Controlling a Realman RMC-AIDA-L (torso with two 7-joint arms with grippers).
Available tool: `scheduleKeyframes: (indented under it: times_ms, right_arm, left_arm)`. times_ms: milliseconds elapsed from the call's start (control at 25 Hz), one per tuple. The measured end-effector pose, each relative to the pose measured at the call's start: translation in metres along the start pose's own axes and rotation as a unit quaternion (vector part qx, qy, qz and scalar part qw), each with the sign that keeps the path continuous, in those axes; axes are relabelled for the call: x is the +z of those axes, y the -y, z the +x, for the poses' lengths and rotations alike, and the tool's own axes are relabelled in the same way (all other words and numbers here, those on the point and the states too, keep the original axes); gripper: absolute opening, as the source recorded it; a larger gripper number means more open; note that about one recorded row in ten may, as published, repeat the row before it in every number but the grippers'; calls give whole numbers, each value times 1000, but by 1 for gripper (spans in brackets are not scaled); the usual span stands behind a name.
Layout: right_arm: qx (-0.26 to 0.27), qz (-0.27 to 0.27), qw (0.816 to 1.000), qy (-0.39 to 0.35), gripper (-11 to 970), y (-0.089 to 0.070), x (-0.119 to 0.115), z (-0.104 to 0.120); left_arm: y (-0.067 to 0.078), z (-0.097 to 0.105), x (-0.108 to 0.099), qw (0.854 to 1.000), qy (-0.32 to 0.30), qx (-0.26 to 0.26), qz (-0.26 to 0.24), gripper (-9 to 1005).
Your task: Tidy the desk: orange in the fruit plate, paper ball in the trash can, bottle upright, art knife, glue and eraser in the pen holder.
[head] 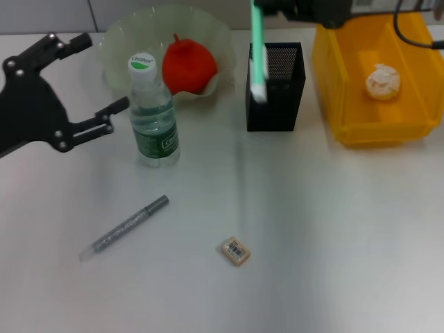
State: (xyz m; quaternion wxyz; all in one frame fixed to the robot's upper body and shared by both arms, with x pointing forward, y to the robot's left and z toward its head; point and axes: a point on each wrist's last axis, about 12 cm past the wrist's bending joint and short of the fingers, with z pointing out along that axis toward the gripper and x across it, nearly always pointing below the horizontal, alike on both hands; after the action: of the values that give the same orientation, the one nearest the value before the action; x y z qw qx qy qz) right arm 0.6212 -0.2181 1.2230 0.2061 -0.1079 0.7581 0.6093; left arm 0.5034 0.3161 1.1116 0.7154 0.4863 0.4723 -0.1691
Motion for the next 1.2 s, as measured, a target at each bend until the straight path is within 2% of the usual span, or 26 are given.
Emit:
scheduleKeyframes:
  times_ms: [40,120,160,280,480,640,800,880,1200]
  right_arm:
    - [7,-11,1000,6,163,1,3,0]
    - [20,-29,999,18,163,3,9,0]
    - [23,-36,999,22,163,4,12,1]
    - [36,-61,997,31,163,7,21,5]
    - [34,-104,992,58,163,9,39,15]
    - [23,-130,988,79,164,10,43,17]
    - [-15,-153,982,109,164,10,47,18]
    - [-63,-162,977,123,164,8,52,19]
    - [-144,-185,957,171,164,10,65,26]
  left_arm:
    - [2,2,4,1000,5,20,-2,809]
    - [2,2,4,1000,5,20,-2,808]
    - [3,4,11,998,20,60,-17,807]
    - [4,5,17,994,38,87,-45,807]
    - [9,7,23,992,53,90,-70,806]
    - [18,8,33,991,76,79,-77,806]
    - [23,7,33,989,96,60,-98,805]
    - [26,6,34,986,109,47,-115,805]
    - [40,6,46,979,134,28,-154,804]
